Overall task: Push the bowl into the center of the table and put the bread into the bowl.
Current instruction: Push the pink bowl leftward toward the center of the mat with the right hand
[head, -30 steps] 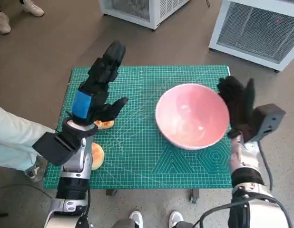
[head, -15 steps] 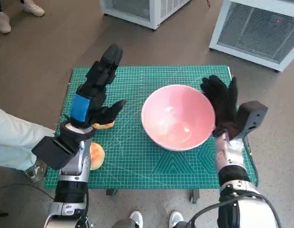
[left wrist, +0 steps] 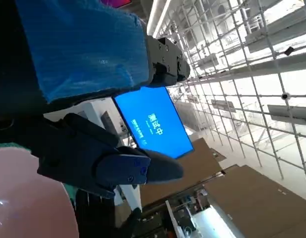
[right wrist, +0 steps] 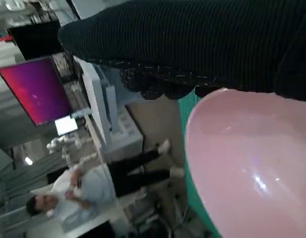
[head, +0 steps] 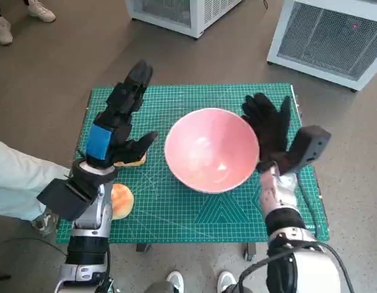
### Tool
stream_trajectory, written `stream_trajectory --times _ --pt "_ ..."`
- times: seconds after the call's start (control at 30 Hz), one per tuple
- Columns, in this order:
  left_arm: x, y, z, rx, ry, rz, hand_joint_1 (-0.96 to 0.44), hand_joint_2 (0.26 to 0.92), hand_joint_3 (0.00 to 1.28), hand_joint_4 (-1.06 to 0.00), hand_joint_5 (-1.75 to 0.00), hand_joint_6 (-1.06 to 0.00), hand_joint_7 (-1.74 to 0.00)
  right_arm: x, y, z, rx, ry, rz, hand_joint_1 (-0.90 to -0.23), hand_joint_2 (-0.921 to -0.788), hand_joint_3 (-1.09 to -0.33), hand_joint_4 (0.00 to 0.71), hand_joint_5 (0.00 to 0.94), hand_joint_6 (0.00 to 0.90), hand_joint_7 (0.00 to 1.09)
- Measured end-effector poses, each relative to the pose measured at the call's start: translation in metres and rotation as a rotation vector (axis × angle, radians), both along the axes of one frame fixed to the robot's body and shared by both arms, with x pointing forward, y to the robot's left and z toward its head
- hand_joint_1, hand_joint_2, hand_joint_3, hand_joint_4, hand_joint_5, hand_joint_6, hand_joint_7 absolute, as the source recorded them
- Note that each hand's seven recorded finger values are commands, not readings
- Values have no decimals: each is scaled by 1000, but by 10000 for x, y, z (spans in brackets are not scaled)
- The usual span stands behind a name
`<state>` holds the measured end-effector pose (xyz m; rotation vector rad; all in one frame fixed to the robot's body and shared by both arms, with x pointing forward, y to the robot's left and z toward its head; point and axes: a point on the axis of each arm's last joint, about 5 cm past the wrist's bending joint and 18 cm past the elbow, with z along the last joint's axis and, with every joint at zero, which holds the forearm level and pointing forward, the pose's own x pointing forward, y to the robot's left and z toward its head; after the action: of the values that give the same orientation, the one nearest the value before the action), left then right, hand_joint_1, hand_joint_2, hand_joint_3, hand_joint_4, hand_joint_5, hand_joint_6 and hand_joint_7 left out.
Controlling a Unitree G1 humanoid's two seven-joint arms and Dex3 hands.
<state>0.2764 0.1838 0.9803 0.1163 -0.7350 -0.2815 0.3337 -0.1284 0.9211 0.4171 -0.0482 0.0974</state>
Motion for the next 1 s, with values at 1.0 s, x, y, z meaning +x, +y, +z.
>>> stream_trajectory --times 1.0 --pt "-65 51 -51 -14 29 34 -719 921 365 -151 0 -190 -63 65 -57 177 -134 -122 14 -634 -921 -864 208 4 240 175"
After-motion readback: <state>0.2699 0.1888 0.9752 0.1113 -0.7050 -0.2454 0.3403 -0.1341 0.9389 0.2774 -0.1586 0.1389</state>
